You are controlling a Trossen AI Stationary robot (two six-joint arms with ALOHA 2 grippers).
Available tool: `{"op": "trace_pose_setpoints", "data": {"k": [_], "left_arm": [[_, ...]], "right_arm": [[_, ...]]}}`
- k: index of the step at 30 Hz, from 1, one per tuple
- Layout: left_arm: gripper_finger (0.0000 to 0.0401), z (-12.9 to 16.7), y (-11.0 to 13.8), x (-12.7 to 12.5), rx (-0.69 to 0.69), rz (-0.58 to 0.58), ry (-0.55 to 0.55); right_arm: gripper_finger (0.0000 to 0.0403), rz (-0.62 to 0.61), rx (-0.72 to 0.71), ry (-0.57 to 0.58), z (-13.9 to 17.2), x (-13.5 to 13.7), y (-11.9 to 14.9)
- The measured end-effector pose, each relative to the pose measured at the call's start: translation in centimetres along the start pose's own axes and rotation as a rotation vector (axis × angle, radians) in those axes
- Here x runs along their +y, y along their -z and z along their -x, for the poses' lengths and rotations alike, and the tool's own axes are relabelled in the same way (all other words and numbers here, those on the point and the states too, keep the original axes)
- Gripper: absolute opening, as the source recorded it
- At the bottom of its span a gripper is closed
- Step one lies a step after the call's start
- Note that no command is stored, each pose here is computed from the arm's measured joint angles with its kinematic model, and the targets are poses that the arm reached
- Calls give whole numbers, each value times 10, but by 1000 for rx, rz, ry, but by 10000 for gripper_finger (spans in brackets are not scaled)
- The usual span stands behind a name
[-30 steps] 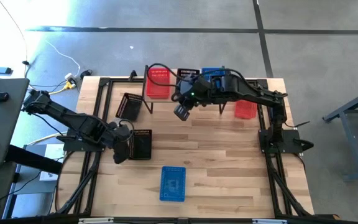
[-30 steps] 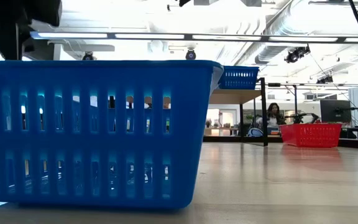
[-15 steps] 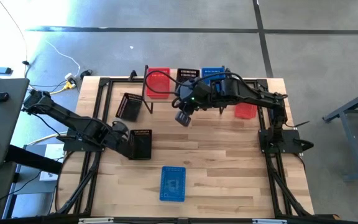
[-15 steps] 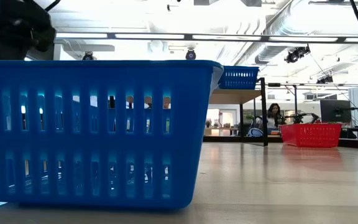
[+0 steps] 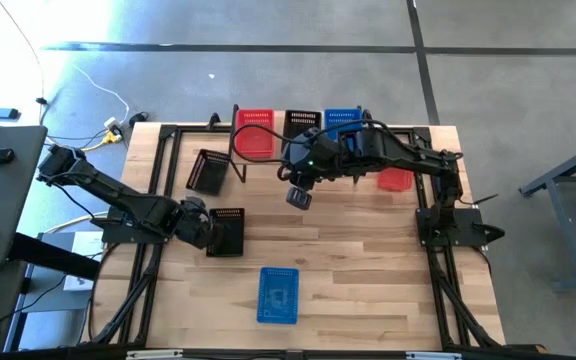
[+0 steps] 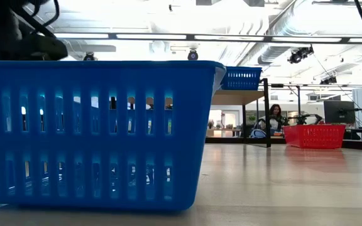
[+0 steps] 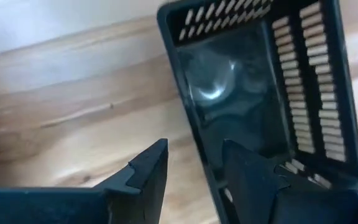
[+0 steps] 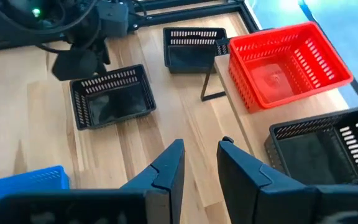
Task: Stack baskets on shelf by color
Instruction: Stack the bottom black bin on top of the black bin on the shelf
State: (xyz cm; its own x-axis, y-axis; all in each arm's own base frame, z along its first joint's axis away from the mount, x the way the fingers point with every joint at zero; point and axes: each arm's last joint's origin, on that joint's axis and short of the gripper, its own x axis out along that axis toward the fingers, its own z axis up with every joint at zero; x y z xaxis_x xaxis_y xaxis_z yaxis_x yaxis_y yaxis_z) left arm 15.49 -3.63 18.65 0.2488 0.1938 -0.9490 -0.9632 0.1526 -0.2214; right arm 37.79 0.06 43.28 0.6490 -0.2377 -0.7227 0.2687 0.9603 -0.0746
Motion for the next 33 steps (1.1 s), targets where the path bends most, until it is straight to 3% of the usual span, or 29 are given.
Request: {"op": "trace_pose_setpoints", "data": {"k": [15, 23, 28, 33], "left_arm": [[137, -34, -5, -10, -15, 50, -184], [70, -38, -9, -17, -7, 42, -128], [9, -37, -9, -18, 16, 53, -116], [8, -36, -8, -22, 49, 81, -86]], "right_arm": [[83, 47, 8, 1, 0, 0, 1], [83, 73, 16, -10, 0, 1, 2], [83, 143, 32, -135, 1, 8, 3], [83, 246, 55, -229, -5, 22, 9]]}}
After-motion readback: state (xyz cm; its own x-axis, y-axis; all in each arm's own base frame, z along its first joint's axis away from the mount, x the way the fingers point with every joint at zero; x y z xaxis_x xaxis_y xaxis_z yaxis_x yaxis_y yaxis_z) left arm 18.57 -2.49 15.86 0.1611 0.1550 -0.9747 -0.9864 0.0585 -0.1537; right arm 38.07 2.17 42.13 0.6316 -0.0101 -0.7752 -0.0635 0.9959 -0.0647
